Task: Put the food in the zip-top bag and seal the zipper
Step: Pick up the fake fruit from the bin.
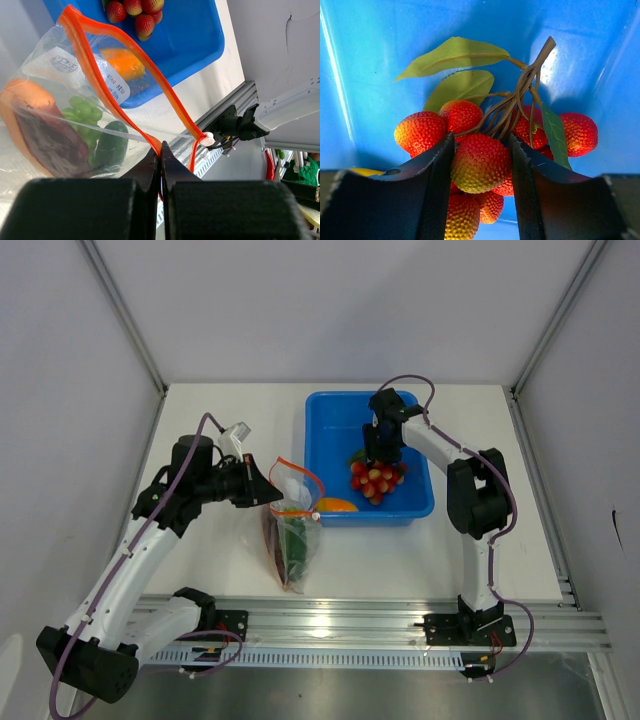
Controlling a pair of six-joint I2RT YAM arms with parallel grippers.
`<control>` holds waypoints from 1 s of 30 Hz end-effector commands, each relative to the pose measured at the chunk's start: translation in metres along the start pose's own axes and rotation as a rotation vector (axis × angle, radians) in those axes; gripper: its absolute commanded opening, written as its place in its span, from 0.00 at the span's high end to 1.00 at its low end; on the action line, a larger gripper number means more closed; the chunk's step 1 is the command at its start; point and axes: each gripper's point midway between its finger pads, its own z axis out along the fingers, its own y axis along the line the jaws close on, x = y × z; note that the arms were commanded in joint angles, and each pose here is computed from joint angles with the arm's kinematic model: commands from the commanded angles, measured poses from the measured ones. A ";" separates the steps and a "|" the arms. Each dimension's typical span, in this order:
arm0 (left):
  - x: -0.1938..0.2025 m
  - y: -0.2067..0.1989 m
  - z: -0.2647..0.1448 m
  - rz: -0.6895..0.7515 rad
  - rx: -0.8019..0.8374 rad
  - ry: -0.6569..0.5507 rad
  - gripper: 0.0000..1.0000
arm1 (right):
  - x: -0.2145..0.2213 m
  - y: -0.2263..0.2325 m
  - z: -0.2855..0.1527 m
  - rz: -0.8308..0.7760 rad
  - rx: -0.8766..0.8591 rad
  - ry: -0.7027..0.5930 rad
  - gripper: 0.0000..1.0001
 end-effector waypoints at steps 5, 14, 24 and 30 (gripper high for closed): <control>-0.007 -0.006 0.001 0.021 0.035 -0.023 0.99 | -0.019 0.002 -0.028 0.007 0.002 -0.083 1.00; -0.009 -0.003 0.005 0.015 0.025 -0.023 0.99 | -0.053 0.023 -0.108 -0.011 -0.083 -0.247 1.00; -0.010 0.003 0.012 0.002 0.012 -0.015 0.99 | -0.067 0.085 -0.197 -0.116 -0.291 -0.400 1.00; -0.011 0.004 0.012 -0.005 0.009 -0.015 1.00 | -0.070 0.133 -0.259 -0.133 -0.497 -0.498 1.00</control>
